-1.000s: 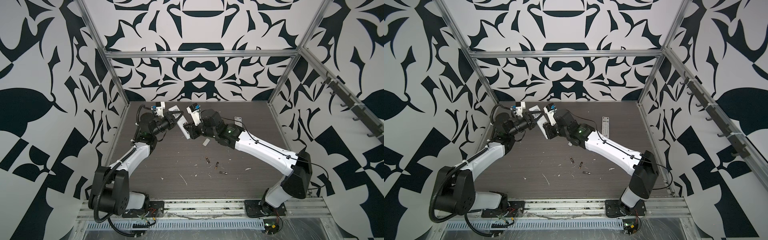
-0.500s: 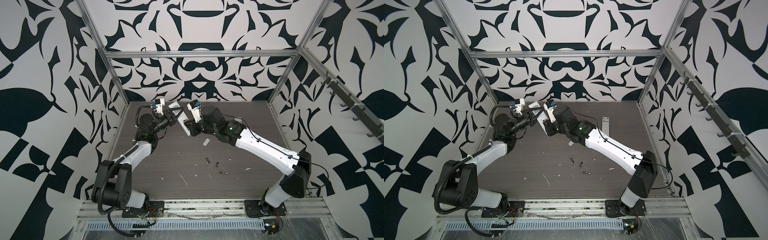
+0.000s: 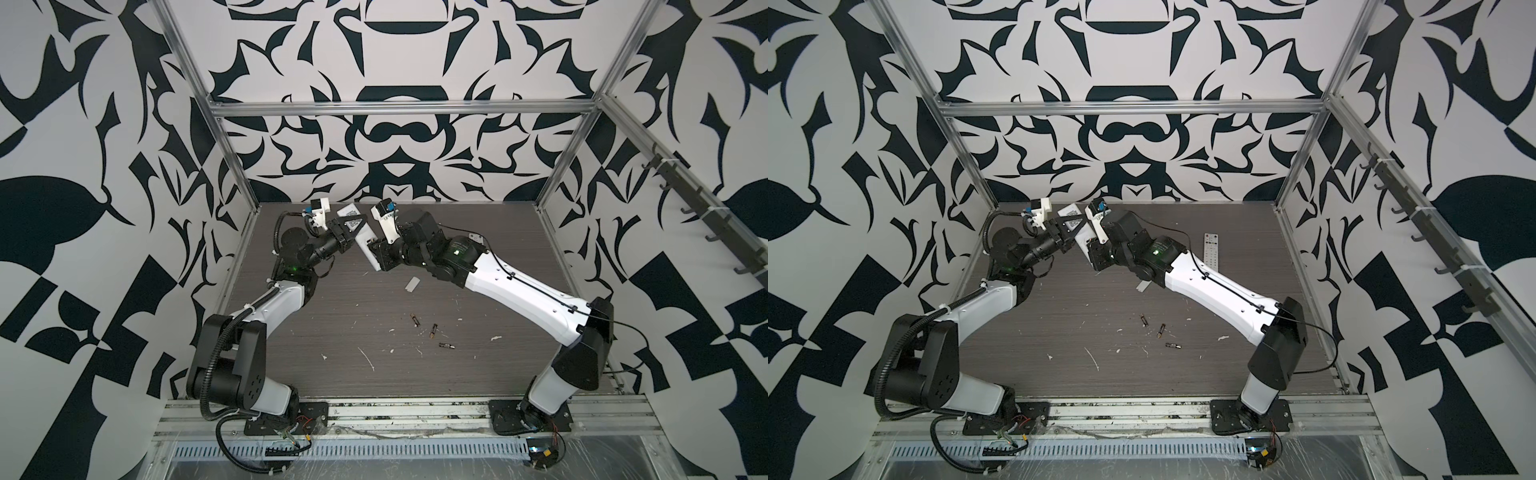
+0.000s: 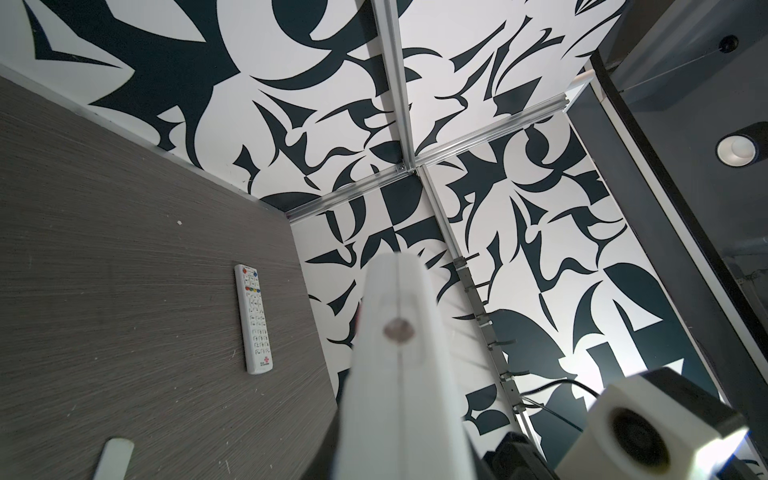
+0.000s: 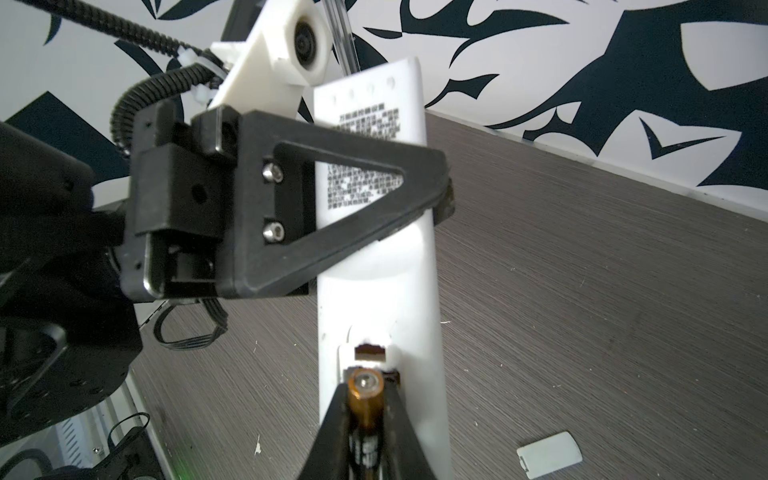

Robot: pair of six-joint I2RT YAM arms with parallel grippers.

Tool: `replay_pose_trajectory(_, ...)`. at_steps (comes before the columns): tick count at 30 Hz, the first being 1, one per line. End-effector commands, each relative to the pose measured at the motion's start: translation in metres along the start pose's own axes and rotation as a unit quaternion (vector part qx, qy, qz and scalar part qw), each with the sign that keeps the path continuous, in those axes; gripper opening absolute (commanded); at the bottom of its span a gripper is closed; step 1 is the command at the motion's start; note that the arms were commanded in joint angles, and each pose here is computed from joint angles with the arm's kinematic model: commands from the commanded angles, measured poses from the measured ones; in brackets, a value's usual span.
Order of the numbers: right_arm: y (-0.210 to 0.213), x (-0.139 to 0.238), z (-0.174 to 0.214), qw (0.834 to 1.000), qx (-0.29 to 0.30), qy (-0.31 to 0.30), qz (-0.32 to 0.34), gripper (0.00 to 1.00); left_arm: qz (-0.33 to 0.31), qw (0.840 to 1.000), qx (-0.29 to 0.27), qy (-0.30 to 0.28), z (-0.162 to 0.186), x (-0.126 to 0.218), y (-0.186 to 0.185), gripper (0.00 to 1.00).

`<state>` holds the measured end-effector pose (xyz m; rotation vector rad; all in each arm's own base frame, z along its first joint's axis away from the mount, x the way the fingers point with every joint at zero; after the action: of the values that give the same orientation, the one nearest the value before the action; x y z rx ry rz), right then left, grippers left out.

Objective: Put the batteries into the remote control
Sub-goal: 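Push the battery down into the compartment with the right gripper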

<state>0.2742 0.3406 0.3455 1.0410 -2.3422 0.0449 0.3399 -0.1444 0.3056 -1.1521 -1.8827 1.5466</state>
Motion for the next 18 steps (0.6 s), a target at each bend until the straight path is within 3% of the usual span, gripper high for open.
replay_pose_trajectory(1, 0.0113, -0.0066, 0.0098, 0.999, 0.011, 0.032, -0.024, 0.14, 0.048, 0.999, -0.019, -0.006, -0.0009, -0.0023, -0.0223, 0.00)
replay_pose_trajectory(11, 0.0142, -0.0062, 0.0094, 0.999, 0.007, 0.028, -0.040, 0.23, 0.054, 0.998, -0.021, -0.008, -0.0018, -0.0027, -0.0249, 0.00)
replay_pose_trajectory(18, 0.0148, -0.0050, 0.0098, 0.999, 0.003, 0.026, -0.042, 0.24, 0.051, 0.998, -0.023, -0.008, -0.0008, -0.0004, -0.0268, 0.00)
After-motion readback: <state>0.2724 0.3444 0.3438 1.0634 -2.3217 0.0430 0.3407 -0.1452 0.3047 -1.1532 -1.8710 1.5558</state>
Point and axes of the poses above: each gripper's point midway between its finger pads, its own x axis back along the fingers, its own y axis along the line the jaws close on, z = x × y, the point moved 8 cm from there along x, back along the fingers, and after that the axes turned 5 degrees about x, right-handed, at the moved point
